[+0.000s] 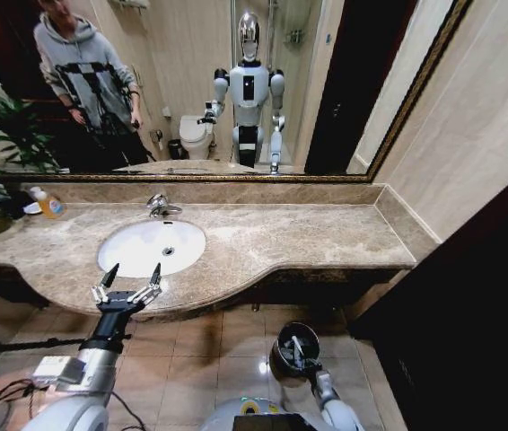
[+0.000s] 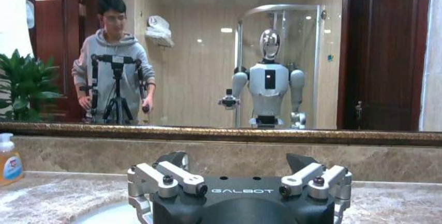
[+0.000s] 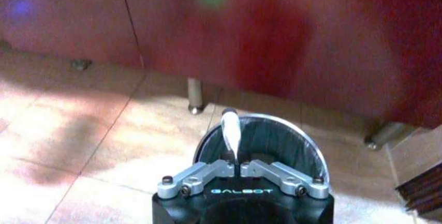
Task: Pick up the trash from the sink and place it in the trash bin.
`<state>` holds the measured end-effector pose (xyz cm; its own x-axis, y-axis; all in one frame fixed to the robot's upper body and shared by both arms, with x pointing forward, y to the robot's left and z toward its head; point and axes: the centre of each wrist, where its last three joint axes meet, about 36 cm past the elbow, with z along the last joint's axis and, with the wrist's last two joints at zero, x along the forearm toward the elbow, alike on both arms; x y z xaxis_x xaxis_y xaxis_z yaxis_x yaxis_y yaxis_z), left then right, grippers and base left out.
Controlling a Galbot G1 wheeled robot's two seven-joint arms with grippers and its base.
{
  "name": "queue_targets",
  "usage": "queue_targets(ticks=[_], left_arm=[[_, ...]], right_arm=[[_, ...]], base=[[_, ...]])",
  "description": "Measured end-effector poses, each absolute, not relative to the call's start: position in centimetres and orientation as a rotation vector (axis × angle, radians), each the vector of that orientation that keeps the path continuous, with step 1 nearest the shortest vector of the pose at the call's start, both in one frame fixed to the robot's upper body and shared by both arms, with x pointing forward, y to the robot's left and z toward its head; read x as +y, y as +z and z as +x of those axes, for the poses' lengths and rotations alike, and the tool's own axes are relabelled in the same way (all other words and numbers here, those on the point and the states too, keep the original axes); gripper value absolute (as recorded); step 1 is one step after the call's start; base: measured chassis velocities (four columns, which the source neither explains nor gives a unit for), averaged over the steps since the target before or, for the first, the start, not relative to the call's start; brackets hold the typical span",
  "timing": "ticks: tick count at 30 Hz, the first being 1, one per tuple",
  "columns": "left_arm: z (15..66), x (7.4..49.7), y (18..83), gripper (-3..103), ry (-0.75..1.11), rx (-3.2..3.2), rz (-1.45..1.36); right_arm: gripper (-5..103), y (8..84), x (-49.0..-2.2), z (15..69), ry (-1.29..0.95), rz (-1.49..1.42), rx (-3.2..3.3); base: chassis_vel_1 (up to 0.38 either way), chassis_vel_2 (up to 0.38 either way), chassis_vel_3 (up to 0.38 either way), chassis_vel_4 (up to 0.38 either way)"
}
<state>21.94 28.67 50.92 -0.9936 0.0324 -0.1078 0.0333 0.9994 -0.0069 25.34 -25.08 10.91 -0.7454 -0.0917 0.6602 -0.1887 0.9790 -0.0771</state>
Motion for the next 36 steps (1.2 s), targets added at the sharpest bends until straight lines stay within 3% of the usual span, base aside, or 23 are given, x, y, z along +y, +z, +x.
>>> queue_targets(ticks=[15, 16, 18, 19, 21, 31, 35, 36], left_arm=[[21.9, 28.7, 50.9, 100, -0.013, 3.033, 0.050], [21.9, 28.7, 50.9, 100, -0.013, 3.033, 0.050], [21.9, 28.7, 50.9, 100, -0.013, 3.033, 0.050], [21.9, 28.7, 50.9, 100, -0.013, 3.033, 0.050], [21.9, 28.7, 50.9, 100, -0.013, 3.033, 0.050], [21.9, 28.7, 50.9, 100, -0.013, 3.033, 0.050], [21.9, 28.7, 50.9, 100, -0.013, 3.033, 0.050], [21.9, 28.7, 50.9, 100, -0.013, 3.033, 0.050]], right_arm=[[-1, 8.0, -26.3, 29.4, 0.223, 0.208, -2.324], [4, 7.9, -26.7, 29.9, 0.230, 0.201, -2.323], [4, 7.9, -27.1, 30.2, 0.234, 0.196, -2.324], [15, 7.8, -27.5, 30.5, 0.238, 0.192, -2.320], [15, 7.7, -27.8, 30.6, 0.240, 0.189, -2.318], [58, 7.1, -28.3, 29.6, 0.201, 0.111, -2.332], [63, 7.3, -28.3, 29.3, 0.194, 0.105, -2.334], [69, 7.3, -28.4, 29.1, 0.195, 0.106, -2.333]], base=[[0.000, 0.000, 0.000, 0.000], [0.000, 0.000, 0.000, 0.000], [0.000, 0.000, 0.000, 0.000], [0.000, 0.000, 0.000, 0.000], [0.000, 0.000, 0.000, 0.000], [0.000, 0.000, 0.000, 0.000], [0.000, 0.000, 0.000, 0.000], [0.000, 0.000, 0.000, 0.000]])
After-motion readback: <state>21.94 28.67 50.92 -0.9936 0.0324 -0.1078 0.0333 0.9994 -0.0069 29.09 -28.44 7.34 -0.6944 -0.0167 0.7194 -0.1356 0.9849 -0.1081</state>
